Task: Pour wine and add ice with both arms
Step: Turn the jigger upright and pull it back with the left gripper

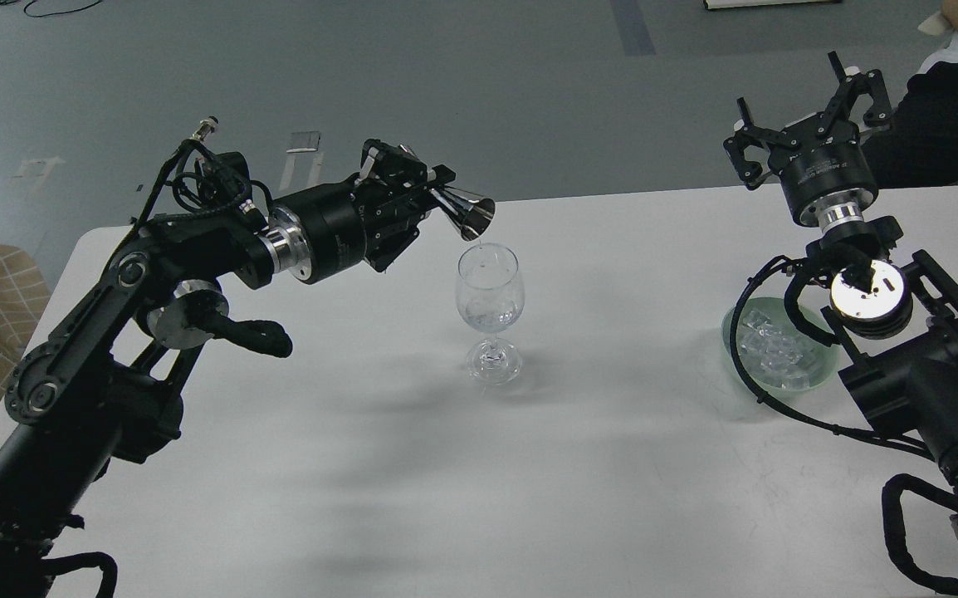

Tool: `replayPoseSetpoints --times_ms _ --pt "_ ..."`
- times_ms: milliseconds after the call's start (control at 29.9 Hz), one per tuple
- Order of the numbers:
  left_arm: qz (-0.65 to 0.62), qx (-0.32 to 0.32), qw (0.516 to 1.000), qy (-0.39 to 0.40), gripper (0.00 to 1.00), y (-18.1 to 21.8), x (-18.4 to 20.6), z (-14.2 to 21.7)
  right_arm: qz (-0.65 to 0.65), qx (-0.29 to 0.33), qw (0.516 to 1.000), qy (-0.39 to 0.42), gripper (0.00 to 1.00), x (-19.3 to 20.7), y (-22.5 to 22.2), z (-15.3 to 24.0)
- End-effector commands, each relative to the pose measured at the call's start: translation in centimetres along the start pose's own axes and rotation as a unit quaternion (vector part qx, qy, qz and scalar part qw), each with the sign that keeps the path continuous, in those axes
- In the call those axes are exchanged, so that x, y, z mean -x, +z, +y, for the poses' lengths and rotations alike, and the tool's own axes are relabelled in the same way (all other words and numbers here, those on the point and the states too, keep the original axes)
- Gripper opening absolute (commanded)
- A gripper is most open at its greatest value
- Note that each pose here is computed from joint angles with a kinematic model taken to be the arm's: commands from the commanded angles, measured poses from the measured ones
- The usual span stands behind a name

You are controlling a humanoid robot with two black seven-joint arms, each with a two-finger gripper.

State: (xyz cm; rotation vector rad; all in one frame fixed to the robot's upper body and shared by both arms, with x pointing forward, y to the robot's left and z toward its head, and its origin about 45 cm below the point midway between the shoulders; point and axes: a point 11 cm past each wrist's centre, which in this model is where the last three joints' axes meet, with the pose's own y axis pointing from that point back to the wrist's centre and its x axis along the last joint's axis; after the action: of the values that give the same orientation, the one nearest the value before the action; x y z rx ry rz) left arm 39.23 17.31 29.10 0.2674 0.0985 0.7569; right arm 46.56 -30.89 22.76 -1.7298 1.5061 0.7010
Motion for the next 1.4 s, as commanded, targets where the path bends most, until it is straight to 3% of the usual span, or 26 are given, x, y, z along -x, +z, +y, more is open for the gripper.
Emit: replayPoseSetpoints --times_ms 0,1003,1170,1370 --pt "-0.010 0.004 1.000 0.002 0.23 0.7 -0.2 0.0 0.004 -0.002 1.000 -0.001 1.00 -0.1 -0.4 0.1" --pt "-0.180 0.001 0.984 0.014 0.23 3.4 1.5 0.7 0.022 -0.005 1.000 -0.002 1.00 -0.4 -2.0 0.0" --pt "-0.155 0.009 0.988 0.020 0.23 3.4 1.1 0.7 0.028 -0.008 1.000 -0.001 1.00 -0.5 -2.7 0.0" --pt "-0.020 0.044 0.998 0.035 0.23 2.9 -0.4 2.2 0.027 -0.006 1.000 0.000 1.00 -0.6 -2.6 0.1"
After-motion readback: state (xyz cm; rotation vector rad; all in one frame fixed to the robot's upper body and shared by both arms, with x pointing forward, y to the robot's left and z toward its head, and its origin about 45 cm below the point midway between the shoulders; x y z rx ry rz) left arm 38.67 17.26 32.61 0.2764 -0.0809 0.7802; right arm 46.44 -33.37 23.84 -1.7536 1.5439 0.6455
